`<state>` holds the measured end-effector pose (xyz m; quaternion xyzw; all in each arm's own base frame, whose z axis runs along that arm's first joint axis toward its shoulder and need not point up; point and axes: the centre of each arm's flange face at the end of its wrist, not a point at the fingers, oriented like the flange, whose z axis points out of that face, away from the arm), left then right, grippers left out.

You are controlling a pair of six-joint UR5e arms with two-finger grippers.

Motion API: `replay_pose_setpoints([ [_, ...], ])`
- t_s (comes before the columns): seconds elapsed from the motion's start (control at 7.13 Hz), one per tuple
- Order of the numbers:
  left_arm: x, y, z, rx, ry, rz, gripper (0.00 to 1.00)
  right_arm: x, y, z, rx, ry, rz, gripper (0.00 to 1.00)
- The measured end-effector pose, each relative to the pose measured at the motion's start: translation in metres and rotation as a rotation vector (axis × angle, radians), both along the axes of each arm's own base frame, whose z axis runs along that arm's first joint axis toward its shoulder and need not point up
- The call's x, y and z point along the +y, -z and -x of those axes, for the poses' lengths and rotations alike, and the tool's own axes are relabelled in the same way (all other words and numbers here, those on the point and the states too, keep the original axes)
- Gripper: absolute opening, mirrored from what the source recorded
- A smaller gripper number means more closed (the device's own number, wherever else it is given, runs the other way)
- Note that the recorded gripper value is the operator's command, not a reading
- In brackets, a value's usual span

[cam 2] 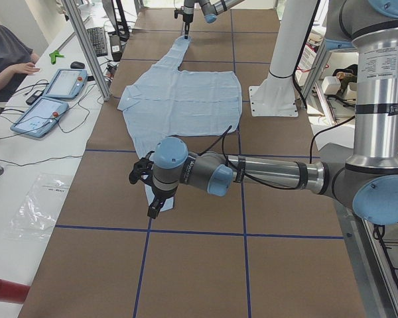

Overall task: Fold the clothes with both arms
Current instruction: 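Grasp the sleeve cuff with the right gripper and lift it, then carry the sleeve across the shirt body with the right gripper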

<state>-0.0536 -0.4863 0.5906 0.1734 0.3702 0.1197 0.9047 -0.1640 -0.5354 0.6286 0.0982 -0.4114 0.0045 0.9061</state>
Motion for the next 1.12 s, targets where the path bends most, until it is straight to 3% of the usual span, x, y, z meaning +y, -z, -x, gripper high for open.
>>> replay_pose_setpoints([
  [0.28,0.0,0.0,0.0,0.0,-0.001,0.0,1.0,-0.032,0.067,0.021,-0.05,0.001,-0.102,0.0],
  [0.7,0.0,-0.001,0.0,0.0,0.001,0.003,1.0,-0.073,0.22,0.134,-0.192,0.025,-0.212,0.0],
  [1.12,0.0,-0.003,0.0,0.0,0.0,0.007,1.0,-0.045,0.337,0.266,-0.243,0.017,-0.348,0.0],
])
